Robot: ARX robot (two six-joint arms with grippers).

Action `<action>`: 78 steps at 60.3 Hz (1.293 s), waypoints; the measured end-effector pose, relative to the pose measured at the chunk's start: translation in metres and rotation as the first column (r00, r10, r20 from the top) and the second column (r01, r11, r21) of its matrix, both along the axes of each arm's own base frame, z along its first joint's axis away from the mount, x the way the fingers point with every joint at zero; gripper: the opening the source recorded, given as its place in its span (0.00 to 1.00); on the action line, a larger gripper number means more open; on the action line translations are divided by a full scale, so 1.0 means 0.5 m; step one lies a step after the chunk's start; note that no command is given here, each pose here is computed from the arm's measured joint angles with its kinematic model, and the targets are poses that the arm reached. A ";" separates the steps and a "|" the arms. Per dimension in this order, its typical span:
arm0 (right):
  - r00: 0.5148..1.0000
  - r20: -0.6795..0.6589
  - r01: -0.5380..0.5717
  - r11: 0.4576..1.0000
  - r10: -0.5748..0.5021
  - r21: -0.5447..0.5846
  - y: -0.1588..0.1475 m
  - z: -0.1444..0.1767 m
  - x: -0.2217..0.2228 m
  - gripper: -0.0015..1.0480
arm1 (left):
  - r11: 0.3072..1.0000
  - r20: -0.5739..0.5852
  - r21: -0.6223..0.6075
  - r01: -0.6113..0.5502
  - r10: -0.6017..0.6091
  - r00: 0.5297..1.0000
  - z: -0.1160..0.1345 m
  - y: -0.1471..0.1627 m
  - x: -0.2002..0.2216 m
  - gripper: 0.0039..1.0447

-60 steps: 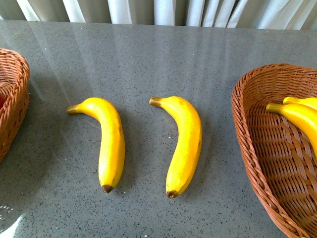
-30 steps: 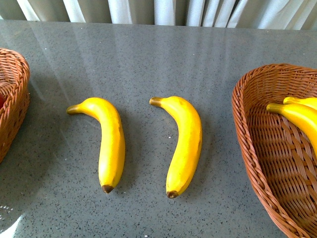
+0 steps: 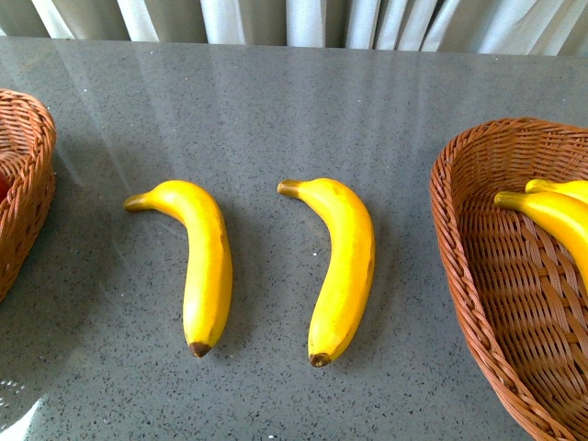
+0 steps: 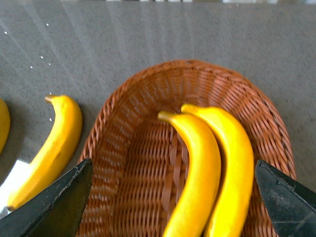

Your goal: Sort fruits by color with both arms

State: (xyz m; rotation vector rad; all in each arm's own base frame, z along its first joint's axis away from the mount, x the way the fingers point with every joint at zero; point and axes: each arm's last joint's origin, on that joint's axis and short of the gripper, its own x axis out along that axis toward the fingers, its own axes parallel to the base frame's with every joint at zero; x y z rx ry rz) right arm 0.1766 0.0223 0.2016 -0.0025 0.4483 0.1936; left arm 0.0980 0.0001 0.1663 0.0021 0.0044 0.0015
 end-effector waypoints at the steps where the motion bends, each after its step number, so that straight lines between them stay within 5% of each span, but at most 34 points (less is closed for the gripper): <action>1: 1.000 0.000 -0.007 1.000 0.007 0.000 0.003 0.001 0.006 0.91 | 1.000 0.000 0.000 0.000 0.000 1.000 0.000 0.000 0.000 0.91; 22: 0.968 -0.109 -0.226 0.974 0.227 0.024 0.199 -0.013 0.208 0.91 | 1.000 0.000 0.000 0.000 0.000 1.000 0.000 0.000 0.000 0.91; 47: 0.876 -0.328 -0.355 0.933 0.355 0.062 0.435 -0.121 0.299 0.91 | 1.000 0.000 0.000 0.000 0.000 1.000 0.000 0.000 0.000 0.91; 66: 0.817 -0.407 -0.408 0.908 0.408 0.089 0.543 -0.160 0.301 0.91 | 1.000 0.000 0.000 0.000 0.000 1.000 0.000 0.000 0.000 0.91; 78: 0.792 -0.457 -0.408 0.908 0.405 0.099 0.562 -0.190 0.295 0.91 | 1.000 0.000 0.000 0.000 0.000 1.000 0.000 0.000 0.000 0.91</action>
